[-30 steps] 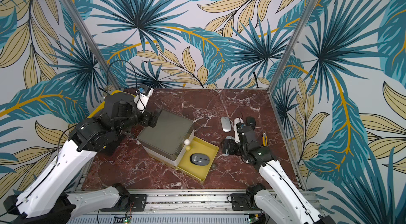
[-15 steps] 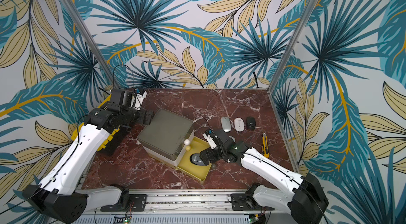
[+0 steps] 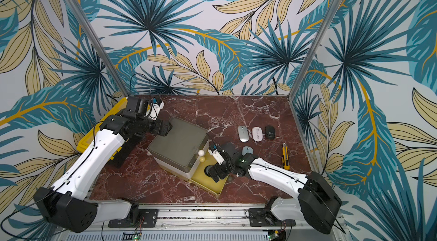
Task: Take the mice out of the drawer
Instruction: Pick up the mouse from the drawer.
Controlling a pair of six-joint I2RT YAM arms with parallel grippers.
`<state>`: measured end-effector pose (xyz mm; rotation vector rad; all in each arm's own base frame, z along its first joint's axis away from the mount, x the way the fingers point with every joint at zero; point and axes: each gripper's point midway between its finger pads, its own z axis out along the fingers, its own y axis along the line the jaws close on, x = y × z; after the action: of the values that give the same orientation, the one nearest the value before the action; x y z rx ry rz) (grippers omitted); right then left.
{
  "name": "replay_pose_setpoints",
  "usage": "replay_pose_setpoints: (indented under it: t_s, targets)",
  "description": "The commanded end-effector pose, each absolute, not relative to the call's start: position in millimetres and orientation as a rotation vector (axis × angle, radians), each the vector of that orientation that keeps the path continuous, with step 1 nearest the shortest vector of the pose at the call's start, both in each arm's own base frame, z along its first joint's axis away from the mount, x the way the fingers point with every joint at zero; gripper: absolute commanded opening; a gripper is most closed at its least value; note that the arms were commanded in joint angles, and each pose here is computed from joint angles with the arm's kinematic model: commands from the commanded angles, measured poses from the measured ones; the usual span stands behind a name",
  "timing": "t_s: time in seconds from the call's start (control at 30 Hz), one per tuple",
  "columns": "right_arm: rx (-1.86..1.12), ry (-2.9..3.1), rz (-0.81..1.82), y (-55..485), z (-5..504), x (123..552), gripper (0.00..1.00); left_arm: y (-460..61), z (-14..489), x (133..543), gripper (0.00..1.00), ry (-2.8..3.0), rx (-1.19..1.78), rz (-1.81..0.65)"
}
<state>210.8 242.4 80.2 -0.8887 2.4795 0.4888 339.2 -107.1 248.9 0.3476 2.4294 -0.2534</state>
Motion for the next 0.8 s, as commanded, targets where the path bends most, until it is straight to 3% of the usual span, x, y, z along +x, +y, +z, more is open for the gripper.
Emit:
replay_pose_setpoints:
  t_s: [0.0,0.6,0.77]
  targets:
    - [-0.825,2.512,0.443,241,74,218,0.98,-108,248,340,1.00,2.414,0.339,-0.284]
    - [-0.715,2.575,0.249,239,40,232,0.96,-111,252,337,1.00,2.396,0.352,-0.314]
    - [-0.695,2.594,0.255,241,32,233,0.89,-111,252,337,1.00,2.396,0.353,-0.319]
